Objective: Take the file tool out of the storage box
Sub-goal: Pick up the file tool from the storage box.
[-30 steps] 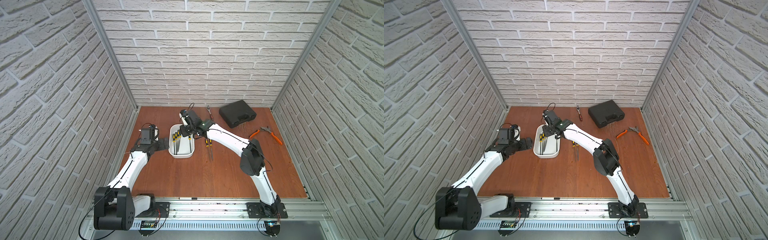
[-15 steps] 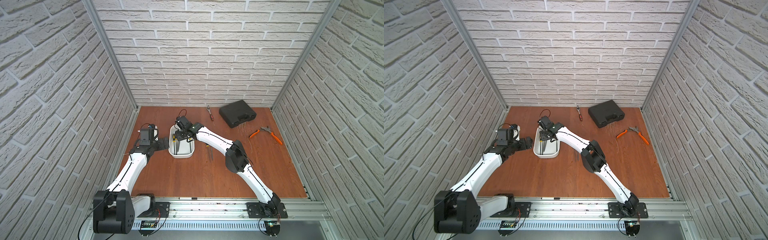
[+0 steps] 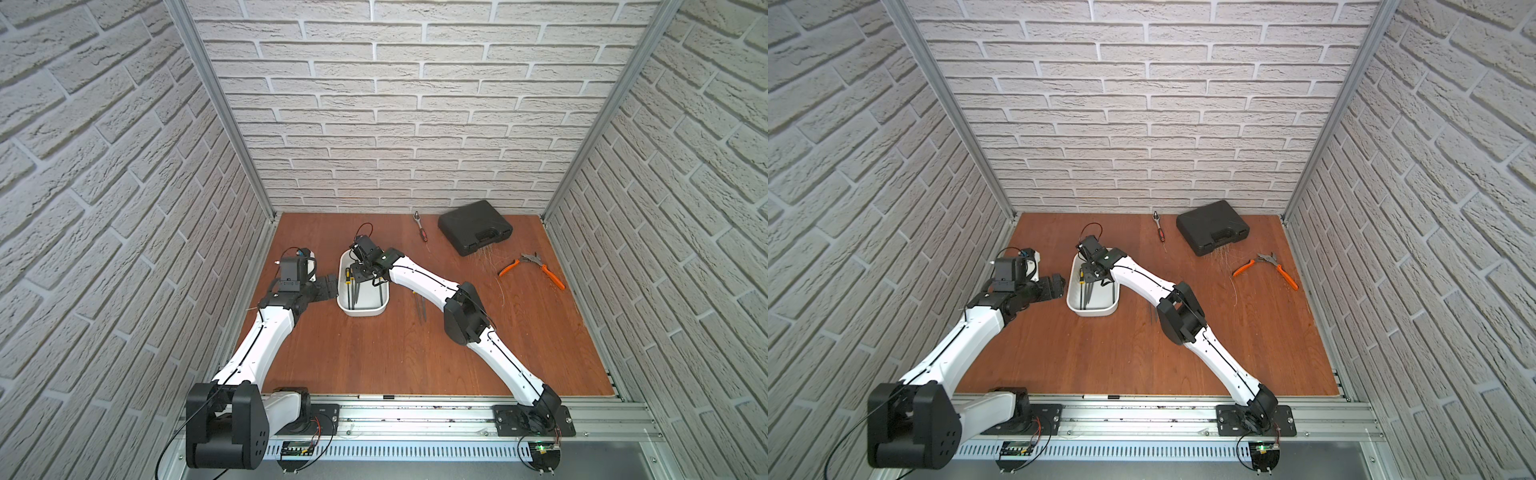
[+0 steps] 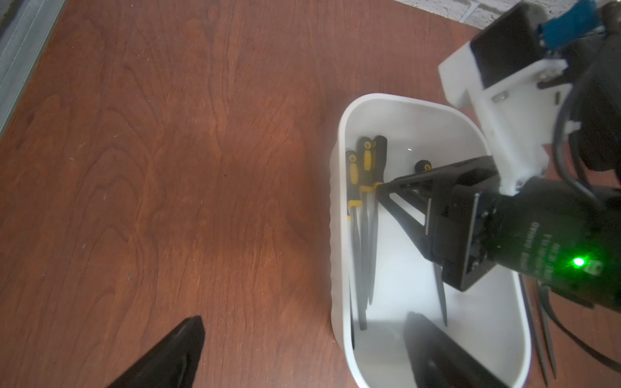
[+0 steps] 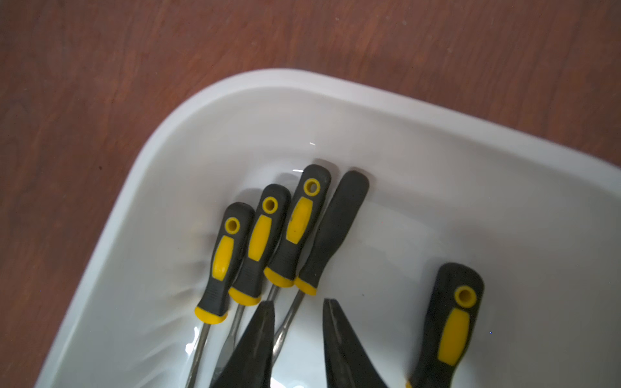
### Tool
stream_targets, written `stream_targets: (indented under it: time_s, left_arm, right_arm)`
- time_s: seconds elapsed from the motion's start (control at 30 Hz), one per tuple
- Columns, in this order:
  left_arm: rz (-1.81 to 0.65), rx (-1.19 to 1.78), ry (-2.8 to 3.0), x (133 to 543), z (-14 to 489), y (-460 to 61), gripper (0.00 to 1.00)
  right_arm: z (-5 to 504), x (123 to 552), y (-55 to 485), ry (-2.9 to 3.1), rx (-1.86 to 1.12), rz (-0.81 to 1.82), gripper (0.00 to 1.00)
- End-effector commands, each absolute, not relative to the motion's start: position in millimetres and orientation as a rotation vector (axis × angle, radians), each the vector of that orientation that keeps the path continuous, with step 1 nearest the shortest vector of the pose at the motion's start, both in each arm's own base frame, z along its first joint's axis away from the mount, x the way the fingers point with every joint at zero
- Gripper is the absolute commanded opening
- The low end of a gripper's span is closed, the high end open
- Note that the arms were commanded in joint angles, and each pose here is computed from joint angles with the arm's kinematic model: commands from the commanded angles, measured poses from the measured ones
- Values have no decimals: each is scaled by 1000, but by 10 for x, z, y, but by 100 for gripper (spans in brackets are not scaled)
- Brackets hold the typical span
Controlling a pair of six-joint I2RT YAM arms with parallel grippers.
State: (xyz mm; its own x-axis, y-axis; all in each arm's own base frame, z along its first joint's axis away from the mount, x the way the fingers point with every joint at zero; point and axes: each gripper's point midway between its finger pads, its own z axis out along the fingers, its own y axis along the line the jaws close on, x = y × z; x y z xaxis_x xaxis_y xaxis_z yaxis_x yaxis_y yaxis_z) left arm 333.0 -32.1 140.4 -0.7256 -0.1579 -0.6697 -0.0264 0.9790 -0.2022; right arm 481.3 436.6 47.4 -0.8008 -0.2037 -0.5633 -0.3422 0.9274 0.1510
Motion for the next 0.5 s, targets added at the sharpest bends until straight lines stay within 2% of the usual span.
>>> stream_targets:
  time_s: [0.0, 0.47]
  left_arm:
    - [-218, -112, 2344, 3348, 1498, -297, 99]
    - [-216, -113, 2345, 3348, 1497, -294, 99]
  right_arm:
    - [512, 4892, 4336, 2502, -380, 316, 31]
    - [436, 4898, 4330, 2515, -369, 320, 29]
